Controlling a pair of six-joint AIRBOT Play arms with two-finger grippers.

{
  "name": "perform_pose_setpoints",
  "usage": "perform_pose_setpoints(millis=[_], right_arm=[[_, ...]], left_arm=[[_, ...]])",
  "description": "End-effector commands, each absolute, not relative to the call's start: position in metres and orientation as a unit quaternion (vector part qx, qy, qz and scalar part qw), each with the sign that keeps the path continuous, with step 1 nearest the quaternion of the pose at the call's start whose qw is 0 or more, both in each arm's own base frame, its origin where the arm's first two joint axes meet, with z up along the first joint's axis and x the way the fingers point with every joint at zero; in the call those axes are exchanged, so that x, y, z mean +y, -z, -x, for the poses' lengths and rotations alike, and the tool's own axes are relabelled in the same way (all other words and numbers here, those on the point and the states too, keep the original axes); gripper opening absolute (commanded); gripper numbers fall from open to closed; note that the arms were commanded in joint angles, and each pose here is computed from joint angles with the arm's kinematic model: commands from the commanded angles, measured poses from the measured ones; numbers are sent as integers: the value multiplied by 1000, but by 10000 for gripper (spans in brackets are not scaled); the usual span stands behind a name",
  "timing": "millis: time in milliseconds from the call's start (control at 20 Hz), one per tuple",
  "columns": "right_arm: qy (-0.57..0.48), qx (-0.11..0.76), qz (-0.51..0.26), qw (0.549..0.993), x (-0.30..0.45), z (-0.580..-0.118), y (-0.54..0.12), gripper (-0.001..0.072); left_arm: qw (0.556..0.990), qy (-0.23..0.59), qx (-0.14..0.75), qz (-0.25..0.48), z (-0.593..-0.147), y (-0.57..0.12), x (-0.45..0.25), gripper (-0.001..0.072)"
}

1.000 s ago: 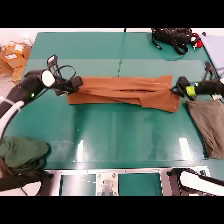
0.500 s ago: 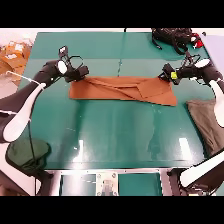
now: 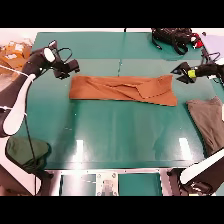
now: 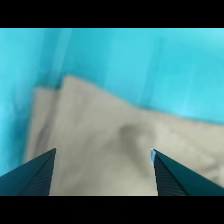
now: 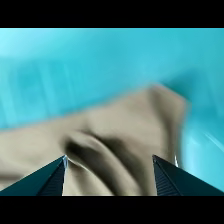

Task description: Fold the shirts.

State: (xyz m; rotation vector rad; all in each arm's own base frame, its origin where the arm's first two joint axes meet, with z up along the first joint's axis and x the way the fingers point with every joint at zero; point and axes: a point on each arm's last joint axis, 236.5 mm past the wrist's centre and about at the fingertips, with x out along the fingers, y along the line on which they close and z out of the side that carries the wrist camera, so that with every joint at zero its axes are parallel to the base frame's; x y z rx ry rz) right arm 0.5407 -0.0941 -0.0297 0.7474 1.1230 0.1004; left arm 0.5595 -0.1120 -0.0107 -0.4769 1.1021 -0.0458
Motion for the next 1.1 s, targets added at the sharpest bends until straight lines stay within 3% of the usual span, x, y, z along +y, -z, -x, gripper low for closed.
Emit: perform_pose_setpoints(millis=[0, 300, 350, 400, 450, 600, 650, 700, 800, 1050], right_arm=[[-84, 574, -347, 737, -109, -501, 51, 604], [-190, 573, -388, 697, -64, -503, 80, 605], [-201, 568, -395, 693, -57, -506, 82, 605], [-208, 569, -397, 689, -51, -507, 85, 605], [-212, 573, -395, 686, -45, -507, 89, 606], [-217, 575, -386, 688, -35, -510, 92, 598], [-218, 573, -384, 690, -35, -512, 91, 426], [-219, 570, -381, 694, -36, -514, 87, 120], [-229, 565, -371, 701, -37, -518, 75, 26], [-264, 553, -329, 719, -20, -521, 5, 25]], left_arm=[[797, 17, 563, 219, -539, 9, -103, 658], [784, 53, 568, 245, -535, 3, -124, 653], [782, 56, 570, 247, -534, 3, -126, 464], [781, 59, 571, 244, -533, 3, -126, 201], [781, 66, 572, 239, -532, 3, -128, 18], [779, 112, 568, 241, -530, -5, -144, 22], [776, 127, 566, 248, -530, -8, -151, 22], [773, 140, 563, 256, -530, -12, -158, 22], [770, 155, 561, 262, -528, -16, -172, 22], [797, 204, 521, 228, -533, -19, -241, 21]])
